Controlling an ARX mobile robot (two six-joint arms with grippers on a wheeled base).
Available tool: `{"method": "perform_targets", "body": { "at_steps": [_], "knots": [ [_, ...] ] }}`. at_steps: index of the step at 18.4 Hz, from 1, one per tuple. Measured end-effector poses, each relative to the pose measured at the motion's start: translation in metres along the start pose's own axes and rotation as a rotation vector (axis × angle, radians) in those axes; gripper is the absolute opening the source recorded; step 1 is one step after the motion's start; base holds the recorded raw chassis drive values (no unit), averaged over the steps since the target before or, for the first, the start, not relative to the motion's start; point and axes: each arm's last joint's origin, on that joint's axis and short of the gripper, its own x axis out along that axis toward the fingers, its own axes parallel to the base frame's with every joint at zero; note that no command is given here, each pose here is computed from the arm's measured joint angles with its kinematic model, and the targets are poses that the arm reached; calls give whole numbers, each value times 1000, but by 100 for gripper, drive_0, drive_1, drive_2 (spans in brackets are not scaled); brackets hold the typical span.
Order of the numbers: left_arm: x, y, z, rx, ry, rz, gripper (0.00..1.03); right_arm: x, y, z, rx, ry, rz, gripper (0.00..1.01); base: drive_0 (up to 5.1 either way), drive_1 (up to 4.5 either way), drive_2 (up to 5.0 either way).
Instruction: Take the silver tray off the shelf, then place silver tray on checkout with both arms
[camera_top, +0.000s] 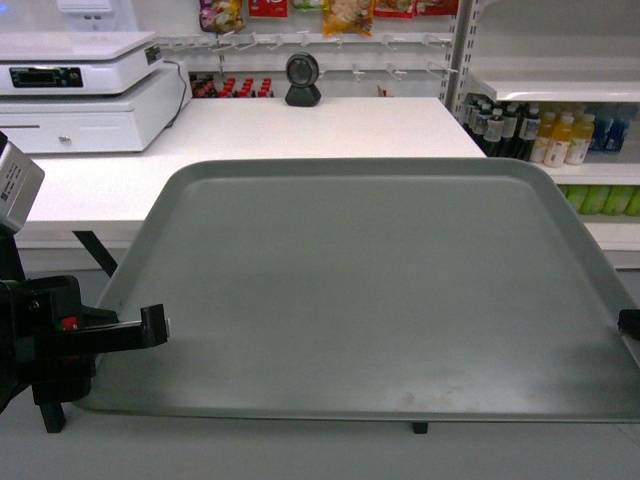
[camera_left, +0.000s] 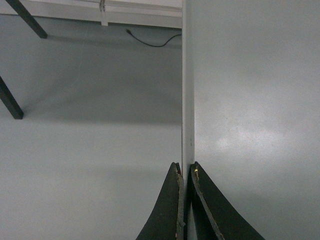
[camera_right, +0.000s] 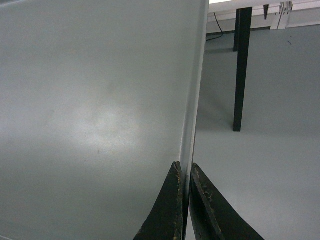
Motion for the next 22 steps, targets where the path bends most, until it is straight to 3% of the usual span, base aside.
{"method": "perform_targets", "body": {
  "at_steps": [8, 22],
  "knots": [
    [0, 1, 1, -3, -3, 3, 3, 0, 1, 1, -2, -5, 3, 3, 0, 0, 0],
    [0, 1, 0, -3, -1, 3, 3, 0, 1, 1, -2, -5, 3, 3, 9, 436, -419]
  ]
}}
